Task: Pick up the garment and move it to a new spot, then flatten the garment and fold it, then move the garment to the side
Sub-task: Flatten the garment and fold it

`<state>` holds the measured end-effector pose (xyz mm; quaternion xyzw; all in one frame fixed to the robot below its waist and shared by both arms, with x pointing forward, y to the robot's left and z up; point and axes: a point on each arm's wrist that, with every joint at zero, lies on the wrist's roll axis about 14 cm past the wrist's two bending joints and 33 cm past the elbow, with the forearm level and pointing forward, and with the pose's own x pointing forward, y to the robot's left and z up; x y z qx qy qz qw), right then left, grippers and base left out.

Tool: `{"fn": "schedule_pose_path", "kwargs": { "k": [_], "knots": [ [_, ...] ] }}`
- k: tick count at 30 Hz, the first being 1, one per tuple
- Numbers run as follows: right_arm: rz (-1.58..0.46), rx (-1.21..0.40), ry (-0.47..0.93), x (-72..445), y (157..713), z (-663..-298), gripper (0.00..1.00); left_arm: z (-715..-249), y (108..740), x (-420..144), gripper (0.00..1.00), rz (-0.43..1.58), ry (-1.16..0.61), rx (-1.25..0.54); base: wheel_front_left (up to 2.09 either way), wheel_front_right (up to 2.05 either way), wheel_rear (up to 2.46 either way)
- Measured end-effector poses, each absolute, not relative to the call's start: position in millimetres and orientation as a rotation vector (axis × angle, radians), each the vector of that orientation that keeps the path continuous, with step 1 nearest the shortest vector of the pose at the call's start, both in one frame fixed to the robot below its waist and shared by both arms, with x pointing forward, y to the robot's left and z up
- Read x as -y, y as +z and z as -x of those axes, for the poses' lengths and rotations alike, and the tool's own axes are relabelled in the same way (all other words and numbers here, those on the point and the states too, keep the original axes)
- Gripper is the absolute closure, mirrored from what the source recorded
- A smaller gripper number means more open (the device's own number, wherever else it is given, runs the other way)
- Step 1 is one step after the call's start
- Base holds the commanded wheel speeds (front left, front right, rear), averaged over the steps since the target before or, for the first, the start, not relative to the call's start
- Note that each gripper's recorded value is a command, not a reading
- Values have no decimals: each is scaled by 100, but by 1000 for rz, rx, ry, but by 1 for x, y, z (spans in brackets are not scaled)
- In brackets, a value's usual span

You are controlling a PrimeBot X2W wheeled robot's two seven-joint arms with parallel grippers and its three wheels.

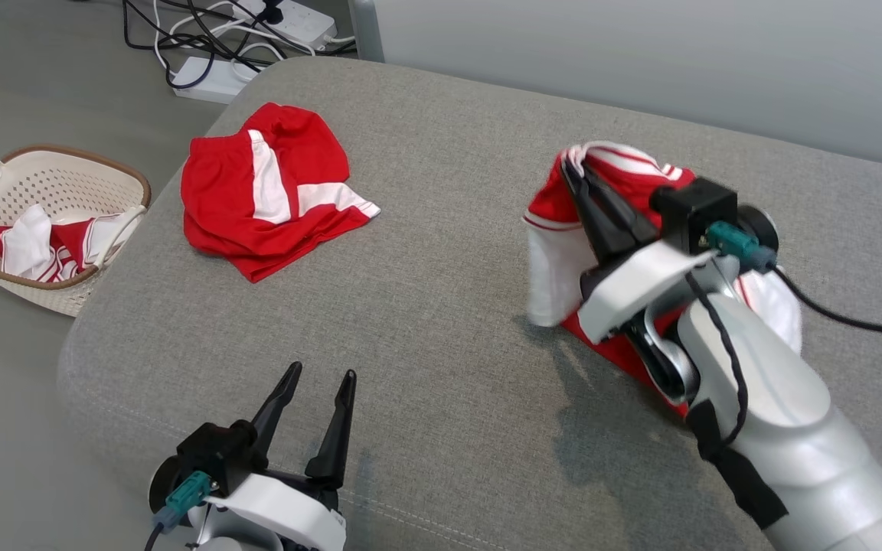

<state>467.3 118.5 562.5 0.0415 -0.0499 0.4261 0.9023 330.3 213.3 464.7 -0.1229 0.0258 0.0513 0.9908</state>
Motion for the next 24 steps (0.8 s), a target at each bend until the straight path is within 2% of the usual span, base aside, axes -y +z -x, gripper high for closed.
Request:
{"fn": "schedule_pose_path", "kwargs": {
  "k": [7,11,14,18,21,24],
  "knots": [
    [-114,349,961,-148,668,-471,100,-327,464,-195,0,257,53,-58,0,0,0],
    [-161,471,942,-147,726,-476,100,-324,468,-196,0,269,56,-47,0,0,0],
    [-207,510,895,-129,745,-483,100,-325,469,-195,0,276,53,-41,0,0,0],
    [-183,439,825,-90,712,-500,100,-331,471,-186,0,279,22,-38,0,0,0],
    [-162,289,744,-47,648,-511,100,-339,472,-175,0,282,-16,-38,0,0,0],
    [-138,123,603,19,579,-519,100,-348,473,-160,0,286,-67,-41,0,0,0]
  ]
}}
